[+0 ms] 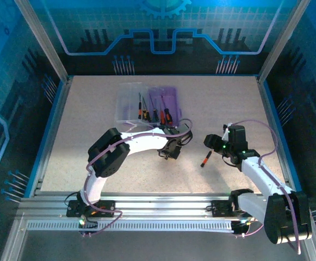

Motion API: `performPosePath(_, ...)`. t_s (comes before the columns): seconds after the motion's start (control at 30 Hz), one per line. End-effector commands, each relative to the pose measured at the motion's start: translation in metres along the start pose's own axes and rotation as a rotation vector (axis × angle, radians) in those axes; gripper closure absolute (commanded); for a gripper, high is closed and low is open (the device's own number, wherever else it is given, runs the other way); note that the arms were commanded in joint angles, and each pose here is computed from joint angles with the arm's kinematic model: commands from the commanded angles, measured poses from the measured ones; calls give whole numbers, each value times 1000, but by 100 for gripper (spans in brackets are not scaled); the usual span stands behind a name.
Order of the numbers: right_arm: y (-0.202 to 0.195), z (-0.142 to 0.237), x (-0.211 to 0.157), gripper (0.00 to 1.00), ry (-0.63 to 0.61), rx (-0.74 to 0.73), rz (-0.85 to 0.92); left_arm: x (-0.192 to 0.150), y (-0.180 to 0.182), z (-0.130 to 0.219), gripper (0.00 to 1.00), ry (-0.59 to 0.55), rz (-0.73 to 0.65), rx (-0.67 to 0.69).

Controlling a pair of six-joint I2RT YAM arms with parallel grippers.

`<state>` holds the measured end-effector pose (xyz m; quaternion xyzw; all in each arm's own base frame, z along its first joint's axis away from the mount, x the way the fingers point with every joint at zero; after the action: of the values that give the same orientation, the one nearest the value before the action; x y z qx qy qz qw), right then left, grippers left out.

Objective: Pack the tool kit

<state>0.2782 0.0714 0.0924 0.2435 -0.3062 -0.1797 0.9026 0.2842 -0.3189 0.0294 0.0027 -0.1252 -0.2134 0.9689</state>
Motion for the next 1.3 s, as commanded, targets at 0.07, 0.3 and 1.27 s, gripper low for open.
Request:
performPosePath(0.07, 0, 4, 4, 40, -7, 8, -2, 1, 2, 23, 87, -21, -22, -14)
performPosePath(0.3, 11, 2, 2, 40, 5, 79, 16, 6, 0, 34, 86, -42, -31, -23)
performPosePath(1.27, 86, -18, -34, 41, 130, 387, 121, 45, 70, 140, 87, -314, 16, 121)
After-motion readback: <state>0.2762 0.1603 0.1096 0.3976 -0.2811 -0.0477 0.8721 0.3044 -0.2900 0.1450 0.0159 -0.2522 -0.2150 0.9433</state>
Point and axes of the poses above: each hand's point on the last joint's axis, 136 mm out from that joint toward the fingers, its own z axis back along the fingers, its own y axis along the line the jaws close on, x = y × z, the point moved 1 cm from there along z, back along the fingers, and after that the axes turned 1 degree about -z, right-handed, at the moved point
